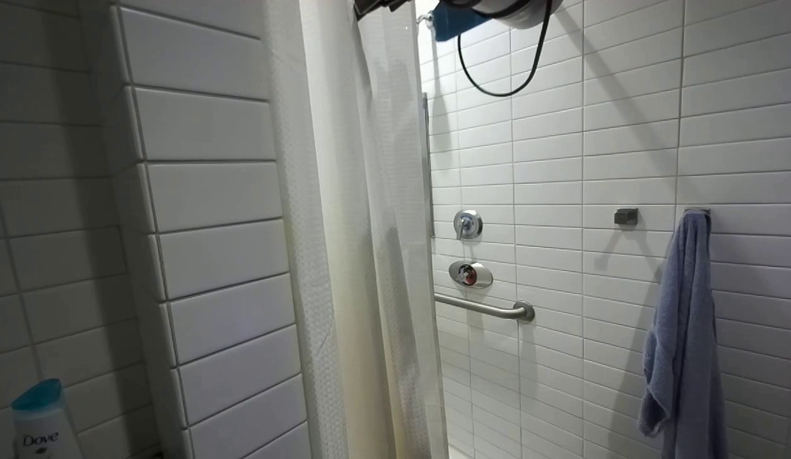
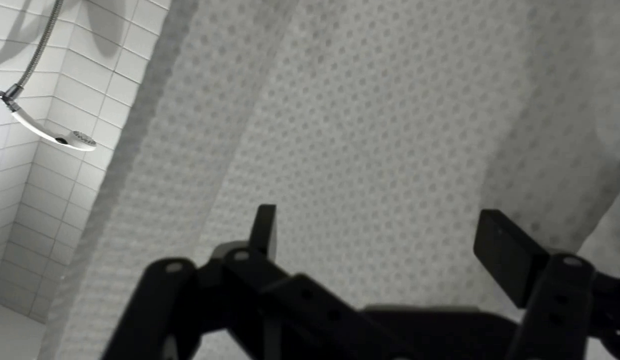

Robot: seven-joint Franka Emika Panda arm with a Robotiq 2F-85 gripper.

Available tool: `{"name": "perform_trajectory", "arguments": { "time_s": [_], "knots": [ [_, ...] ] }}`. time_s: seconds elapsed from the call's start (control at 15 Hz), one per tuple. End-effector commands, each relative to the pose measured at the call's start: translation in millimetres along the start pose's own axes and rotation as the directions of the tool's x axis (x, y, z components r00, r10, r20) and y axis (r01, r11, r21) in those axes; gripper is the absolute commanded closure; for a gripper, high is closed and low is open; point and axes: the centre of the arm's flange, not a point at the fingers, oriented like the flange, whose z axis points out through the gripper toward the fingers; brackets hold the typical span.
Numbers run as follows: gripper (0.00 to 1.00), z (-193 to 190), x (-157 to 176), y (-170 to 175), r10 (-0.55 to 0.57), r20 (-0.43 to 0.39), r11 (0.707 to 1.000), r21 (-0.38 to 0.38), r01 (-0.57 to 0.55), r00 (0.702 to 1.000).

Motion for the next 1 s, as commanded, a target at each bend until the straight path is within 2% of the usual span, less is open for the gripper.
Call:
{"name": "perform_trajectory", "arguments": {
  "time_s": [0.0, 0.93],
  "knots": [
    [0.00, -0.5, -1.5, 3.1, -0.002, -0.008, 1.000, -0.013, 0.002, 1.000],
    [0.00, -0.1, -4.5, 5.7, -0.005, -0.015, 1.000, -0.027, 0.005, 1.000]
  ]
}}
